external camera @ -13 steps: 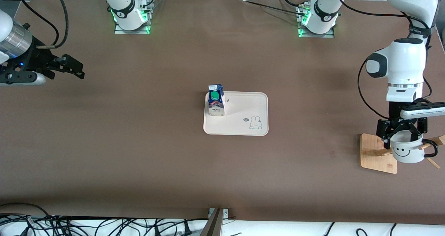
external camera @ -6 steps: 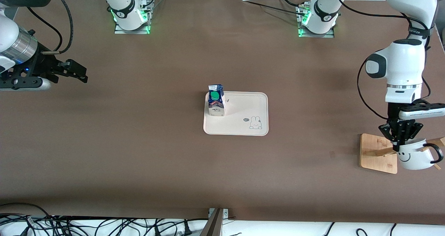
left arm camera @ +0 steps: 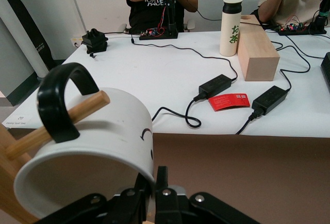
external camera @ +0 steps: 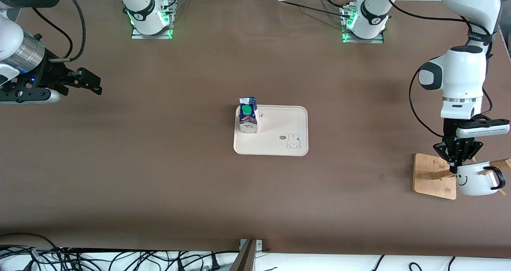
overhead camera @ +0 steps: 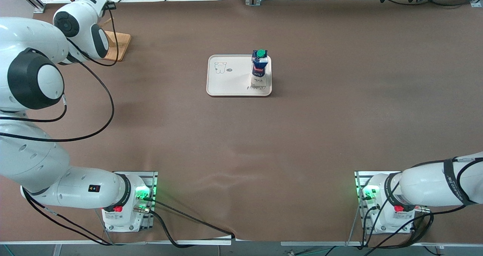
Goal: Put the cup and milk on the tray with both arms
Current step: 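Withdraw the right gripper while the left gripper grasps the mug rim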
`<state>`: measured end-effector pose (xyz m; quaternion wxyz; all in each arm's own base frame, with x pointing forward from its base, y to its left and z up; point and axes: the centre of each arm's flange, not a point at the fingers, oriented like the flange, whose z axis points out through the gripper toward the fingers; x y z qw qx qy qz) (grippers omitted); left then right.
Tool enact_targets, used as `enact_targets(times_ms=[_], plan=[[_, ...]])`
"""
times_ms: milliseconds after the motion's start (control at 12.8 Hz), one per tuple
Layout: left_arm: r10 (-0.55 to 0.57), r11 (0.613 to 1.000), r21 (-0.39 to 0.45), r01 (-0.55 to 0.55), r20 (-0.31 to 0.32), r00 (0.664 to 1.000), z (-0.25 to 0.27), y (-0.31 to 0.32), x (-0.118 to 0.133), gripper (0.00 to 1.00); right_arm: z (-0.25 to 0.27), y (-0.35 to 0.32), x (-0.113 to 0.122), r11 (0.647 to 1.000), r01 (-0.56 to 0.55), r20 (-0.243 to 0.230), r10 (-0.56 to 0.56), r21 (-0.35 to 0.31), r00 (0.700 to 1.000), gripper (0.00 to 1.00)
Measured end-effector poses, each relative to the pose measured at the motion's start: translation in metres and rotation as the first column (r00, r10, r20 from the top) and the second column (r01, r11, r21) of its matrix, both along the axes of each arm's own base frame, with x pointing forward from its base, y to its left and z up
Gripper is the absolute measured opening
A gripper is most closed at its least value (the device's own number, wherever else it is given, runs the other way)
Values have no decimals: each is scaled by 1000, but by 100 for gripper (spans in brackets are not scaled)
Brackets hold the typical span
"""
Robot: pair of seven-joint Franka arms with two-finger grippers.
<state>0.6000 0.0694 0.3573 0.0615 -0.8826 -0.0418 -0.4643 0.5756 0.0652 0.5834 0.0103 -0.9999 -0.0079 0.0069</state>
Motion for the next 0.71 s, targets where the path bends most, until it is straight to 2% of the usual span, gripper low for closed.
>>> enact_targets(times_ms=[157, 471, 706], plan=[[-12, 1000, -8, 12, 4, 1000, 2, -8, 0, 8, 1, 0, 1, 1000, 0, 6, 0, 1, 1000, 100], [-51, 998, -29, 52, 12, 999, 21, -32, 1, 8, 6, -2, 8, 1000, 6, 70, -6, 8, 998, 100], [-95, 994, -59, 92, -48, 994, 40, -55, 0, 8, 4, -4, 15, 1000, 11, 104, -12, 12, 995, 100]])
